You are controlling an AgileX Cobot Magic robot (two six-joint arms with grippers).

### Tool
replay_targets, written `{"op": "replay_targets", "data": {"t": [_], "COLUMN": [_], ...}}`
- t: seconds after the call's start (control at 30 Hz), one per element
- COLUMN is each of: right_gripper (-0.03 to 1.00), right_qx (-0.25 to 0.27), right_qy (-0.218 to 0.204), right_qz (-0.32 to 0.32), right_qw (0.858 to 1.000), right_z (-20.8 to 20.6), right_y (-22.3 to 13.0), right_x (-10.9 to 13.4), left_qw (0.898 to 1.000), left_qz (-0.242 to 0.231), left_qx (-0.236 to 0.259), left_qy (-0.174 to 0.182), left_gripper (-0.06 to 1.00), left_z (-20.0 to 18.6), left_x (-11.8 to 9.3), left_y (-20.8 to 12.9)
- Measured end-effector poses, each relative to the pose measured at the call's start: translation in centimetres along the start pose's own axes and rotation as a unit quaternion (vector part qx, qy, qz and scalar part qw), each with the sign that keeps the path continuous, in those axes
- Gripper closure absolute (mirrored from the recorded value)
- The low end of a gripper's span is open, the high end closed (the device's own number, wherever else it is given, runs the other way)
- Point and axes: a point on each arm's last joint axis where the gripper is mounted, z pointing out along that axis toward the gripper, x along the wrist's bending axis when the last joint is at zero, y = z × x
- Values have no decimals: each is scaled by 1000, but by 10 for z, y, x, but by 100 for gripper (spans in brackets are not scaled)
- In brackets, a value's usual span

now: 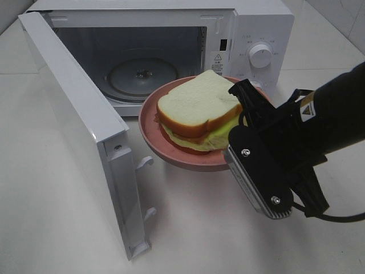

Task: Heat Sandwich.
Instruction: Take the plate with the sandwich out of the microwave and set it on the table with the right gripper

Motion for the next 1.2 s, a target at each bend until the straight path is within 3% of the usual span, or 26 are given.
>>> {"op": "replay_targets", "data": {"t": [0.7, 0.93, 1.2], "right_gripper": [88, 88, 88], "right_qx": [7, 57, 126], "right_qy": [-30, -31, -36], "right_qz": [66, 103, 182], "right_qw": [997, 993, 974], "right_z": [-45, -55, -57], "right_y": [-5, -14, -27], "right_x": [66, 76, 79], "left_qw": [1000, 1000, 1000], "left_qz": [0, 0, 0], "left_qx": [0, 0, 0], "left_qy": [0, 0, 0], "left_gripper": [-3, -3, -3], "left_z": [0, 0, 0], "left_x": [0, 0, 0], "left_y": [0, 0, 0]}}
